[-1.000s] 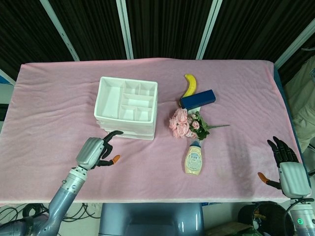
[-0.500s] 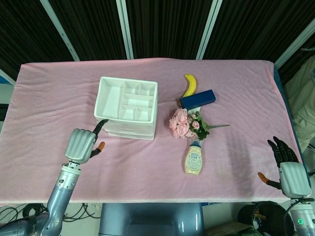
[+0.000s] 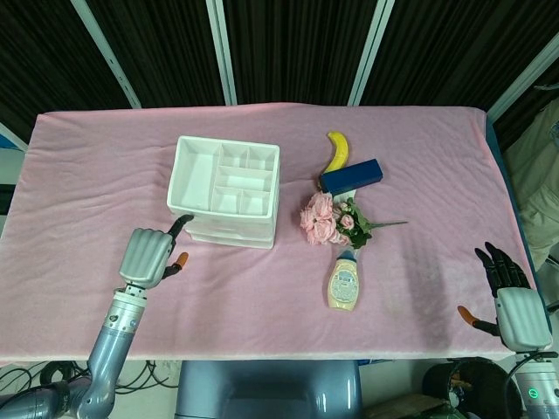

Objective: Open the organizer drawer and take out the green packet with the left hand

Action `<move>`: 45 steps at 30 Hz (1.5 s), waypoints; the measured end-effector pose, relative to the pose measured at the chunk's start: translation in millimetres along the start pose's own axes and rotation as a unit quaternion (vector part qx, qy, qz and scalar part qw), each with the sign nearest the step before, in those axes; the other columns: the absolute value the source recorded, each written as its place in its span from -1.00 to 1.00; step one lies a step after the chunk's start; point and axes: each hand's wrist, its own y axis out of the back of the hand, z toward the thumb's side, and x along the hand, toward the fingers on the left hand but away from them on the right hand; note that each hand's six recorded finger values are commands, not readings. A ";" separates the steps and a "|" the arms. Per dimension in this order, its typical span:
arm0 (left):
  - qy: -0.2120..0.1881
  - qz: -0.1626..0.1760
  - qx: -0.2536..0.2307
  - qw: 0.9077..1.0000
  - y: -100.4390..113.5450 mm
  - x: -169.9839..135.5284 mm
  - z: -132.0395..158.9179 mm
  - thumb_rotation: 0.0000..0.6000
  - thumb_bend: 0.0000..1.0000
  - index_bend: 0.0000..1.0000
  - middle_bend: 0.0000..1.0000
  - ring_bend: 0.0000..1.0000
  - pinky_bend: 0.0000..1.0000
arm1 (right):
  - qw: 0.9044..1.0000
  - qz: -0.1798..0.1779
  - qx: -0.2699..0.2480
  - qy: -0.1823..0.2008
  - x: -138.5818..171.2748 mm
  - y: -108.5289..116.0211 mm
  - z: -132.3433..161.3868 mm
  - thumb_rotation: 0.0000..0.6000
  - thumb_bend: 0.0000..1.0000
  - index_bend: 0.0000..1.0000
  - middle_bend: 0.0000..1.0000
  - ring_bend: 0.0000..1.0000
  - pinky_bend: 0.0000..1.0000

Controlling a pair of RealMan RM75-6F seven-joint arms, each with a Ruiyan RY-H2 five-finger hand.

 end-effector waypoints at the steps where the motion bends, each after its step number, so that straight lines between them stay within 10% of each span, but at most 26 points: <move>1: 0.001 -0.001 0.000 1.000 -0.4 0.3 -0.2 1.00 -0.40 -0.56 0.88 0.74 0.96 | 1.000 0.000 0.000 0.000 0.0 -0.1 0.0 1.00 -0.91 -1.00 -1.00 -1.00 -0.76; 17: 0.008 -0.016 -0.020 1.000 -4.1 6.5 2.9 1.00 -0.40 -0.07 0.93 0.78 0.99 | 1.000 0.000 0.000 -0.001 0.0 0.0 -0.2 1.00 -0.91 -1.00 -1.00 -1.00 -0.76; 45: -0.012 -0.032 -0.053 0.998 7.9 -23.5 8.8 1.00 -0.40 0.00 0.93 0.78 0.99 | 1.000 -0.005 0.000 -0.006 -1.9 2.5 -2.5 1.00 -0.91 -1.00 -1.00 -1.00 -0.76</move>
